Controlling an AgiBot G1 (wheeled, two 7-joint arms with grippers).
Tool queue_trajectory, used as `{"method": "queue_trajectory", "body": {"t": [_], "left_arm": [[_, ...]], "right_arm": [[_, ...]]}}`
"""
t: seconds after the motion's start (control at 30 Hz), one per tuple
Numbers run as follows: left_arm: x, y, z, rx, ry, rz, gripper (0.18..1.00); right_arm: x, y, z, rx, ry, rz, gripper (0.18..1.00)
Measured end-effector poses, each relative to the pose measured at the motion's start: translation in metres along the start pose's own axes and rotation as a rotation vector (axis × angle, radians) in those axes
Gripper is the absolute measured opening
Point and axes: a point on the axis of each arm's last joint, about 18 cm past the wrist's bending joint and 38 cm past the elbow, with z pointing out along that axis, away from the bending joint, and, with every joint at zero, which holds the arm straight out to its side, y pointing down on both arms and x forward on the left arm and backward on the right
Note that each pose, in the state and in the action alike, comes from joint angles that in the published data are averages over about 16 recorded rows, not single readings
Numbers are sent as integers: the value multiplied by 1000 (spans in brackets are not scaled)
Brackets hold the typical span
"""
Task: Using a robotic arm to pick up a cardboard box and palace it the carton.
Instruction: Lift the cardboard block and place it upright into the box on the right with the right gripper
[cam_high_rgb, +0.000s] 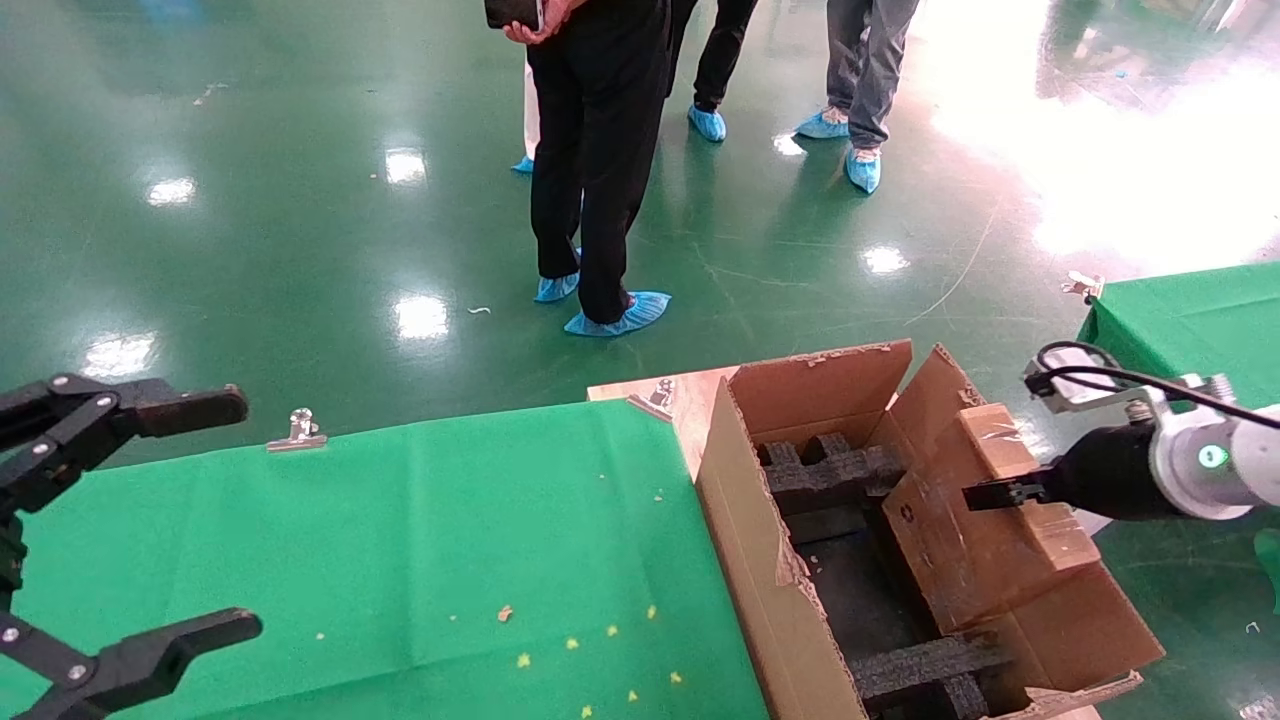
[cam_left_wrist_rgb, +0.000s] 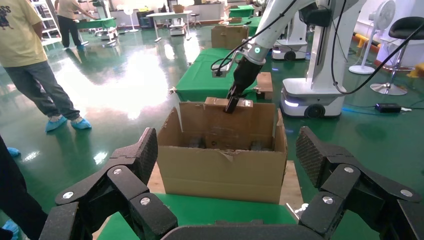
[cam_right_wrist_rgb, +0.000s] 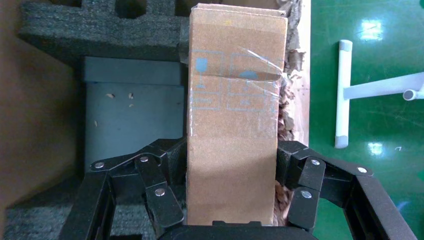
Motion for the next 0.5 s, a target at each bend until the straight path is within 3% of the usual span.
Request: {"method": "queue_trajectory", "body": {"t": [0.5], "left_arm": [[0,0,0,0,0,0,1000]], "right_arm": [[-15,9,44,-30,-4,-22,297]]}}
